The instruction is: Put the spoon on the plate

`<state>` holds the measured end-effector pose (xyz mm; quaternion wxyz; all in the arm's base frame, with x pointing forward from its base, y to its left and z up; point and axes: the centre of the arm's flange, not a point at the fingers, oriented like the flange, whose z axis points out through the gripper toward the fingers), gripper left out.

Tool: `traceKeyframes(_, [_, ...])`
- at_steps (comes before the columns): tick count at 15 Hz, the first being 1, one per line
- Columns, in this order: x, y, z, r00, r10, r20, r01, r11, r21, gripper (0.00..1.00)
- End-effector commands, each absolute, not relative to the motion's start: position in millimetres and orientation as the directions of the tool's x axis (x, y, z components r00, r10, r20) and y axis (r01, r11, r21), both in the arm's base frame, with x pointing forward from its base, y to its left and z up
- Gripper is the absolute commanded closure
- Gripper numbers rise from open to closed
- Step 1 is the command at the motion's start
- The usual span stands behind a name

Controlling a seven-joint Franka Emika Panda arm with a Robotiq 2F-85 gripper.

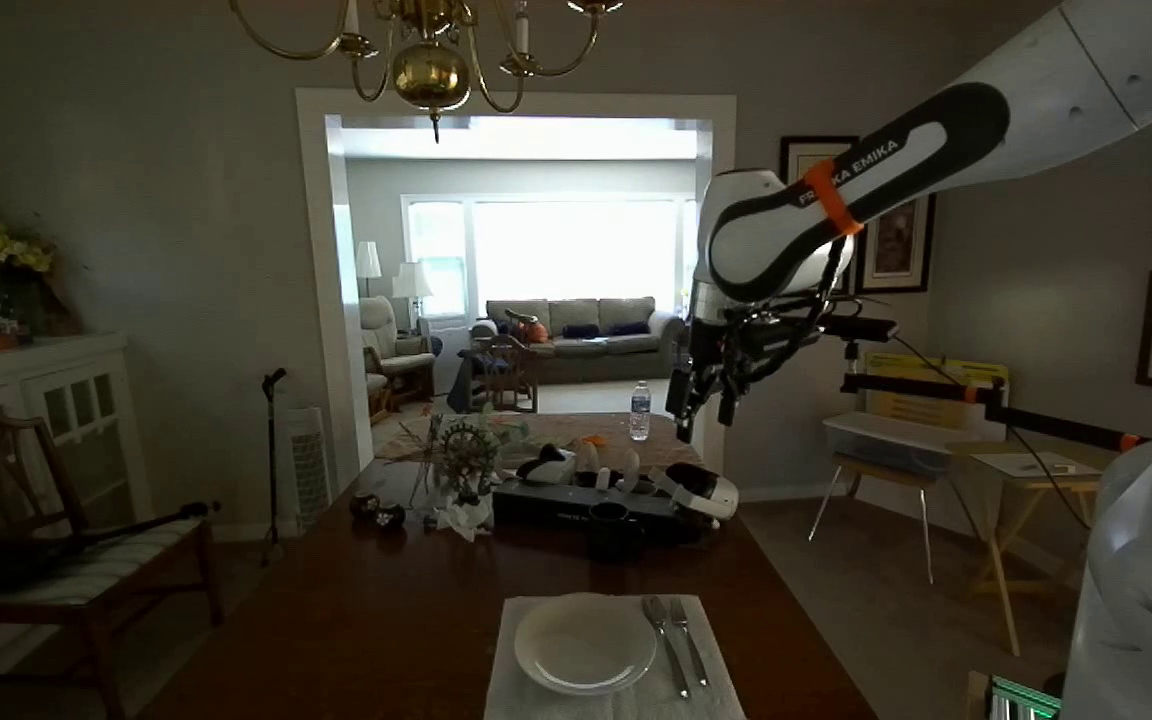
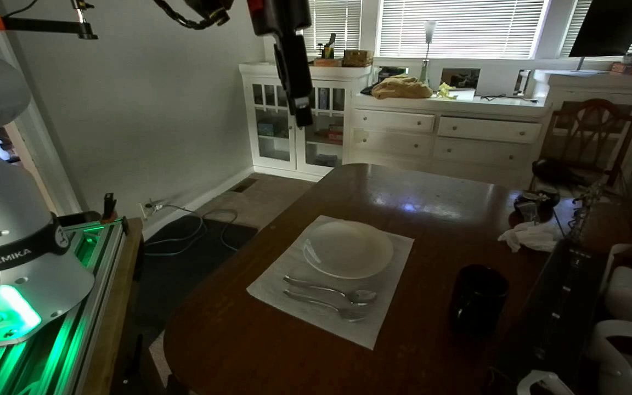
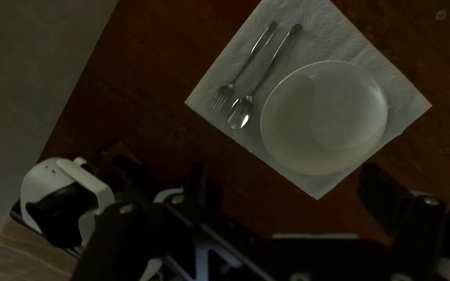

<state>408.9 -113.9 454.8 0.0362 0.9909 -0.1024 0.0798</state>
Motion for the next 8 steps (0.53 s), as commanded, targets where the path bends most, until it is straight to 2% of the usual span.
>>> traceKeyframes(1, [409, -100, 409, 0.922, -0.358, 0.151, -0.366, -0.930, 0.033, 0.00])
traceKeyframes(8, [398, -99, 336, 0.808, -0.575, 0.131, -0.578, -0.816, -0.015, 0.00])
